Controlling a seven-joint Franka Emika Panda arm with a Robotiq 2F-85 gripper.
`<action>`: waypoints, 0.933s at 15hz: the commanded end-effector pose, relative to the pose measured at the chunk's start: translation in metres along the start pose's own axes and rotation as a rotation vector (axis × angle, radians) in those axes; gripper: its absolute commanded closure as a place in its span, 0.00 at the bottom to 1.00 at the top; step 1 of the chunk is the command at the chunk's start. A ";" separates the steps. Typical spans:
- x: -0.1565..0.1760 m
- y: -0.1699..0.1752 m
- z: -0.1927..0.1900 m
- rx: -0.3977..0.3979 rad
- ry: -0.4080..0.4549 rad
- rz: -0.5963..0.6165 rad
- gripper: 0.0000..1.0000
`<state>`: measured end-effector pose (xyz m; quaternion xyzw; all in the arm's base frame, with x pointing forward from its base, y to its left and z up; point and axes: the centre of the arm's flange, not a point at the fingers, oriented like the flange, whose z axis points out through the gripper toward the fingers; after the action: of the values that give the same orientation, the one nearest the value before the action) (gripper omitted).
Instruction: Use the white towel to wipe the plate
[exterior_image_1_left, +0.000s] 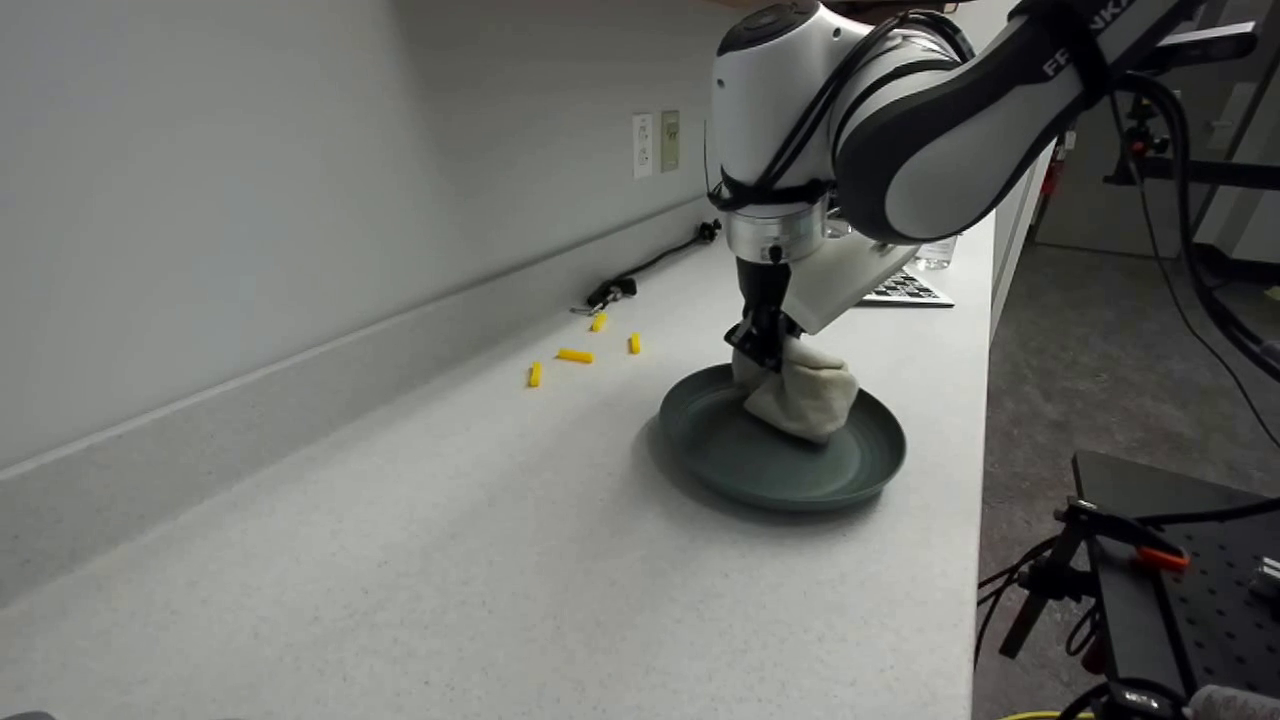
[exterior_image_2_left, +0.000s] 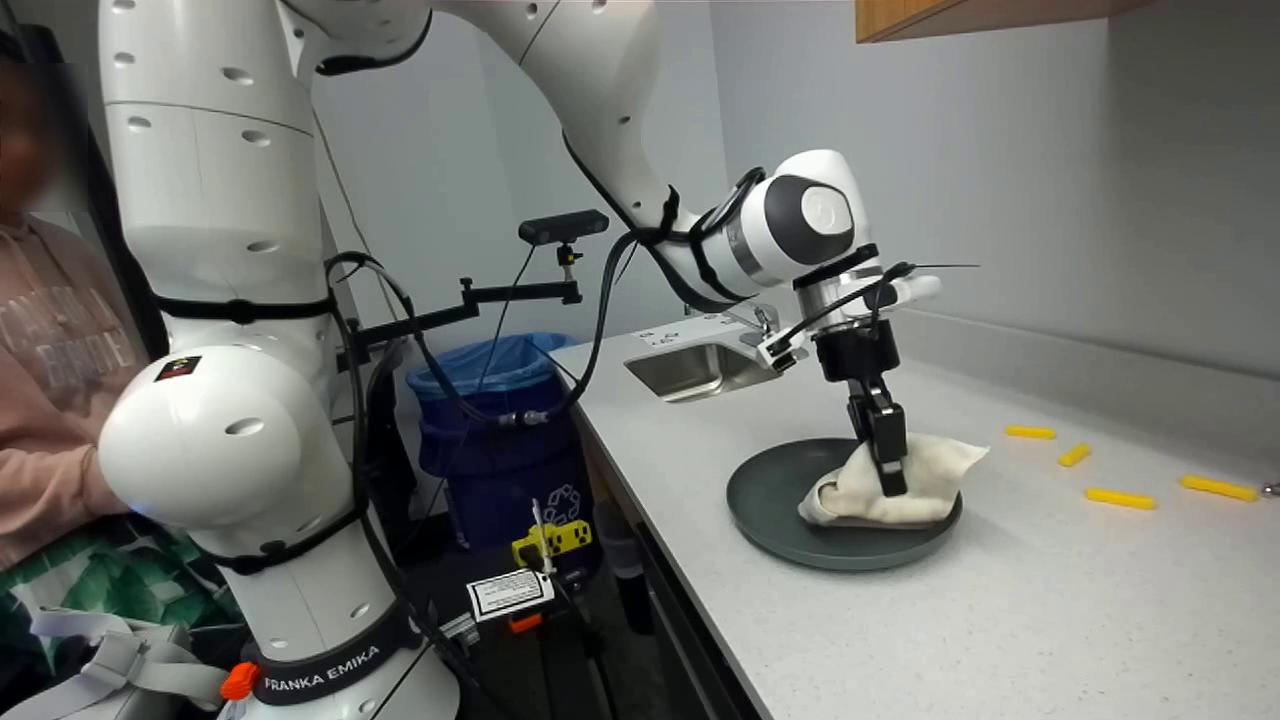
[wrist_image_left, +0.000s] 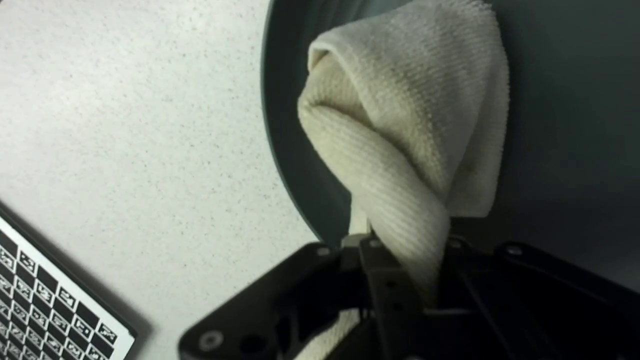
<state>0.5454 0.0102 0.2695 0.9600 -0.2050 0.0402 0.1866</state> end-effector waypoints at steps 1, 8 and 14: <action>-0.005 -0.029 -0.013 0.060 0.009 -0.030 0.97; -0.047 -0.067 -0.027 0.208 -0.120 -0.166 0.97; -0.047 -0.039 -0.009 0.118 -0.112 -0.151 0.97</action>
<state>0.5263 0.0865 0.2503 0.9869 -0.1340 -0.0240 0.0867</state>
